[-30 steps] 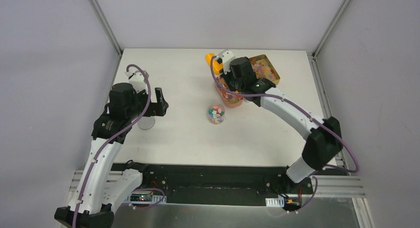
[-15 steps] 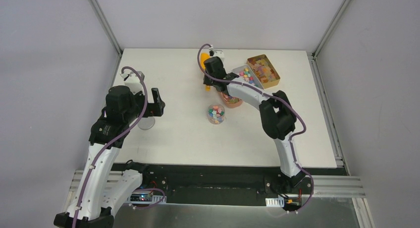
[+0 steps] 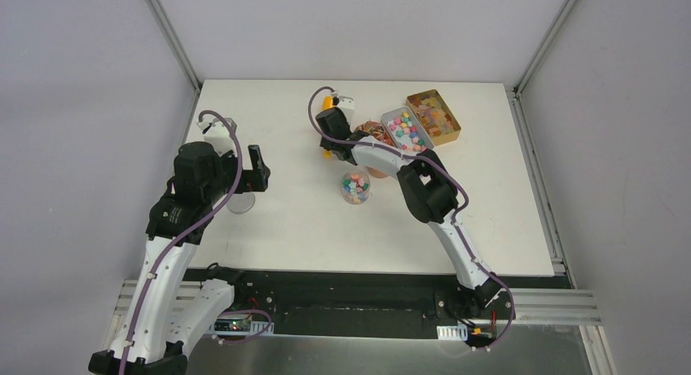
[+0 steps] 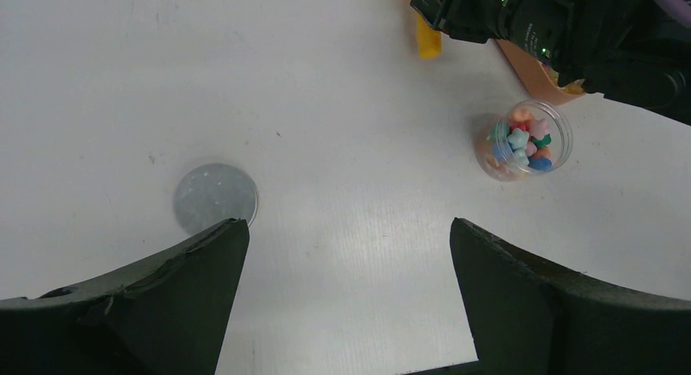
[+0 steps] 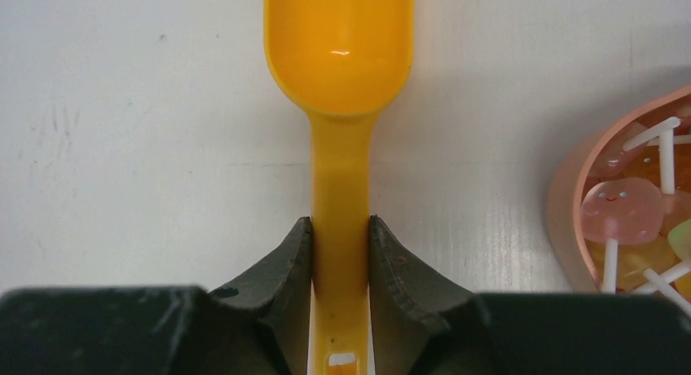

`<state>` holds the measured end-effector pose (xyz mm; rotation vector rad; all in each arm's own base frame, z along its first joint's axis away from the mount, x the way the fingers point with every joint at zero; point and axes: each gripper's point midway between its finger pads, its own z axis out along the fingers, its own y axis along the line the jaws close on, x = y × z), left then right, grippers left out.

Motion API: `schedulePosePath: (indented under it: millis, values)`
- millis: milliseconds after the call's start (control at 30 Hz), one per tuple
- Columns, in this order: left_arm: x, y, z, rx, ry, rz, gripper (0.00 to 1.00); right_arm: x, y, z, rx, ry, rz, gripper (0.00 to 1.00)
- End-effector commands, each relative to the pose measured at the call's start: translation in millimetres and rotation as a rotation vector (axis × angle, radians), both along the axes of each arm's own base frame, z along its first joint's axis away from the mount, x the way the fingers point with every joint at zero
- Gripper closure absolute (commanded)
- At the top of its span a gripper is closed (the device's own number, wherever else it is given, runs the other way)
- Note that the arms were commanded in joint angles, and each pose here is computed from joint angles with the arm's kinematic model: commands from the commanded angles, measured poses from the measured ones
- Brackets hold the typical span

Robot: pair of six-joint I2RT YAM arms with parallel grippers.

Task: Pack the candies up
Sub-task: Place the spatula at the center of the board, then adjust the storage box at the center of the board.

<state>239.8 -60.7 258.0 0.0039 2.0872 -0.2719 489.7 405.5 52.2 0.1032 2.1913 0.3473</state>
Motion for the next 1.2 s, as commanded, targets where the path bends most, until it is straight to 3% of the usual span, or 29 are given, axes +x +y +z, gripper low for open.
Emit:
schedulePosePath:
  millis: [0,167,400,467,567,700,800,900,1167]
  values:
    - [4,4,5,0.007,-0.027,0.023,0.01,15,9,33,0.068,-0.082,-0.050,0.70]
    - [4,3,3,0.003,-0.020,0.015,0.01,10,15,52,0.112,-0.077,-0.021,0.58]
    - [6,1,-1,0.002,-0.002,0.008,0.01,-13,4,131,0.162,-0.131,0.106,0.38]
    - [7,3,-2,0.007,0.004,0.021,0.01,-22,-9,150,0.161,-0.145,0.131,0.28]
    - [9,14,-6,0.032,0.016,0.088,0.01,-34,-42,165,0.127,-0.157,0.111,0.02]
    - [12,23,-14,0.050,0.050,0.151,0.01,-50,-103,178,0.019,-0.201,0.031,0.00]
    - [14,22,-20,0.053,0.073,0.149,0.01,-62,-165,186,-0.107,-0.224,-0.142,0.00]
    - [17,20,-29,0.050,0.105,0.153,0.01,-79,-219,184,-0.219,-0.170,-0.235,0.00]
    - [27,26,-61,-0.001,0.231,0.281,0.01,-116,-310,141,-0.216,-0.031,-0.425,0.01]
